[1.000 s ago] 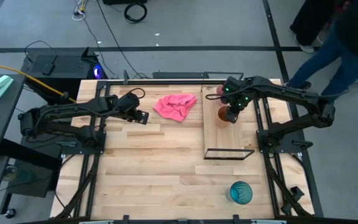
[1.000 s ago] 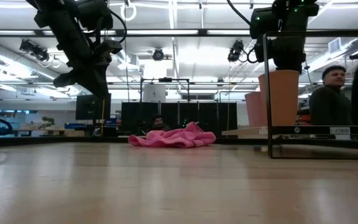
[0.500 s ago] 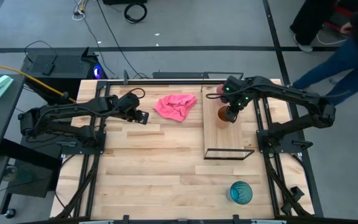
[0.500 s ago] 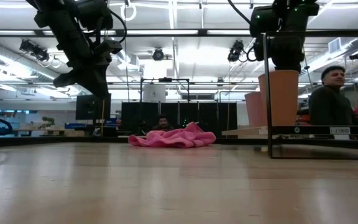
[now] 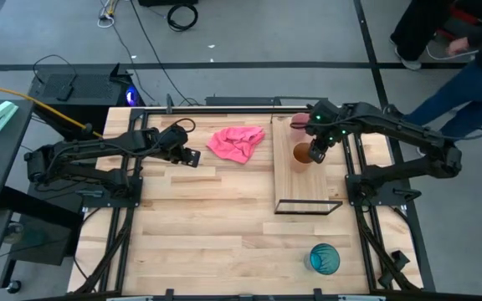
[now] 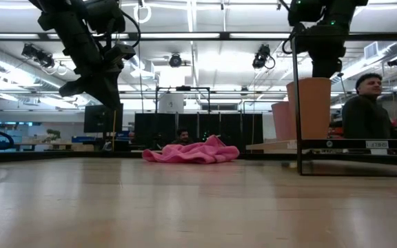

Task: Stack small to large cups/mugs on shelf
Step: Put the orange cup on the shelf, then put the blue cup on the shelf

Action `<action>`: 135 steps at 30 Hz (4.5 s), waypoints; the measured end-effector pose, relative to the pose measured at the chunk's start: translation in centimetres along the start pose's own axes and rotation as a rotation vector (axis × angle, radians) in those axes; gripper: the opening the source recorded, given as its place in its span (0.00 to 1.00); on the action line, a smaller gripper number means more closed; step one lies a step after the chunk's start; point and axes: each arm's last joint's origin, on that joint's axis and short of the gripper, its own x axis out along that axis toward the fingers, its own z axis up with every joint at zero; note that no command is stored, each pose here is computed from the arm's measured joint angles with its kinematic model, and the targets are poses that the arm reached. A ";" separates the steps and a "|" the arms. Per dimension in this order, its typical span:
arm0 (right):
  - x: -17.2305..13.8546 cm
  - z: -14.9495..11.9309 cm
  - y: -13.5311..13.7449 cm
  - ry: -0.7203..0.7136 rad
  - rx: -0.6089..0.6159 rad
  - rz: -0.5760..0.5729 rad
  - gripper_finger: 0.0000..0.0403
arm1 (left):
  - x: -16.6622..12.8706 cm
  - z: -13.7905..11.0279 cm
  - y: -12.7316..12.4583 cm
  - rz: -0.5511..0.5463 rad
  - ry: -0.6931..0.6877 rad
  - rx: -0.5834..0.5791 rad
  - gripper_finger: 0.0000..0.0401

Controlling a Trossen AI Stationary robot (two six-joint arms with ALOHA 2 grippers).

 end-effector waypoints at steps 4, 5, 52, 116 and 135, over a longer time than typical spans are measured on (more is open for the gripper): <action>-1.0 -0.9 0.0 -0.014 0.019 0.002 0.28 | 0.0 0.0 0.0 0.000 0.000 0.000 0.17; -1.3 -1.1 0.0 -0.022 0.028 0.003 0.27 | 0.0 0.0 0.0 0.000 0.000 0.000 0.17; -17.6 -4.5 7.9 -0.929 -0.176 1.396 0.27 | -0.1 -0.7 -0.6 -0.018 0.017 0.048 0.14; -4.0 -15.9 17.6 0.213 -0.396 0.371 0.21 | -0.4 -1.7 -2.5 -0.091 -0.059 -0.196 0.11; -1.8 -17.1 20.6 0.243 -0.379 0.331 0.23 | -0.4 -1.7 -2.5 -0.090 -0.058 -0.193 0.13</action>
